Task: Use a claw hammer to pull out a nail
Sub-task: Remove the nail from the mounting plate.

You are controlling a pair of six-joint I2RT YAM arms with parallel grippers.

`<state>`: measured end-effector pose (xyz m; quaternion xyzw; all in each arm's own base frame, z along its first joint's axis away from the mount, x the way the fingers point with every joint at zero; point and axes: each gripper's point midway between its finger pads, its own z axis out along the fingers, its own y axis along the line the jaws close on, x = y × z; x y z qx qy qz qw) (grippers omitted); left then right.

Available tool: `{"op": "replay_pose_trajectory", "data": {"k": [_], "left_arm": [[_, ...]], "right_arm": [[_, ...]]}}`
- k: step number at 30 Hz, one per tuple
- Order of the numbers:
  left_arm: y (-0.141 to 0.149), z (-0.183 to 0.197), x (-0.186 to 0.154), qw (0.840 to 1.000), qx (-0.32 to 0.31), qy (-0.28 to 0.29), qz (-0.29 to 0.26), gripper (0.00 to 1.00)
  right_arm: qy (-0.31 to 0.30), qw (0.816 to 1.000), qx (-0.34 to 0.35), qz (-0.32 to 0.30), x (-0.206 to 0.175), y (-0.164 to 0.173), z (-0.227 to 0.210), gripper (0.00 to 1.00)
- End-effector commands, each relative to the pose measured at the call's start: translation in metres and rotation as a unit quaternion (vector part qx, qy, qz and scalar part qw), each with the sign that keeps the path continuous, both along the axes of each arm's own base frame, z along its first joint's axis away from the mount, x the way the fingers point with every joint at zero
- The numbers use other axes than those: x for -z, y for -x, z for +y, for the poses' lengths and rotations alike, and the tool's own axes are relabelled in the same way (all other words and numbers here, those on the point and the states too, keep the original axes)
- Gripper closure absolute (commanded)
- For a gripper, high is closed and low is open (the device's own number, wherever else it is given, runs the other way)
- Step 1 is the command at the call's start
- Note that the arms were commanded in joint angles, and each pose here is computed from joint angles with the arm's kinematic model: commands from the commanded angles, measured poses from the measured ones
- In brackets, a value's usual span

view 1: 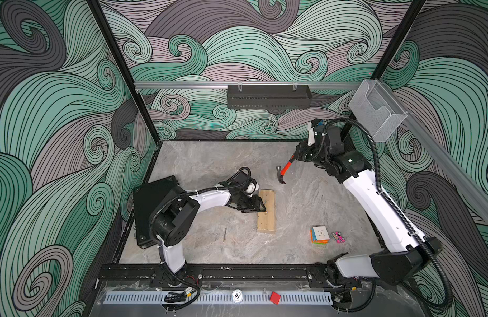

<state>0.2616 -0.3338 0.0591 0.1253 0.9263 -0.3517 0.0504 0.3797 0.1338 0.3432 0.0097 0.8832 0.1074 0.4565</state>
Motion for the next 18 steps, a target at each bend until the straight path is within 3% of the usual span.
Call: {"op": "replay_pose_trajectory", "data": {"k": [1, 12, 18], "left_arm": [[-0.004, -0.002, -0.010, 1.000, -0.008, 0.021, -0.005, 0.43], [-0.004, 0.009, 0.007, 1.000, -0.019, -0.009, 0.008, 0.60], [-0.003, 0.011, 0.019, 0.999, -0.020, -0.022, 0.018, 0.64]], "right_arm": [[-0.027, 0.998, 0.009, -0.053, -0.033, -0.002, -0.003, 0.92], [-0.028, 0.998, 0.010, -0.053, -0.033, -0.003, -0.003, 0.92], [-0.031, 0.998, 0.008, -0.052, -0.032, -0.004, -0.001, 0.92]]}}
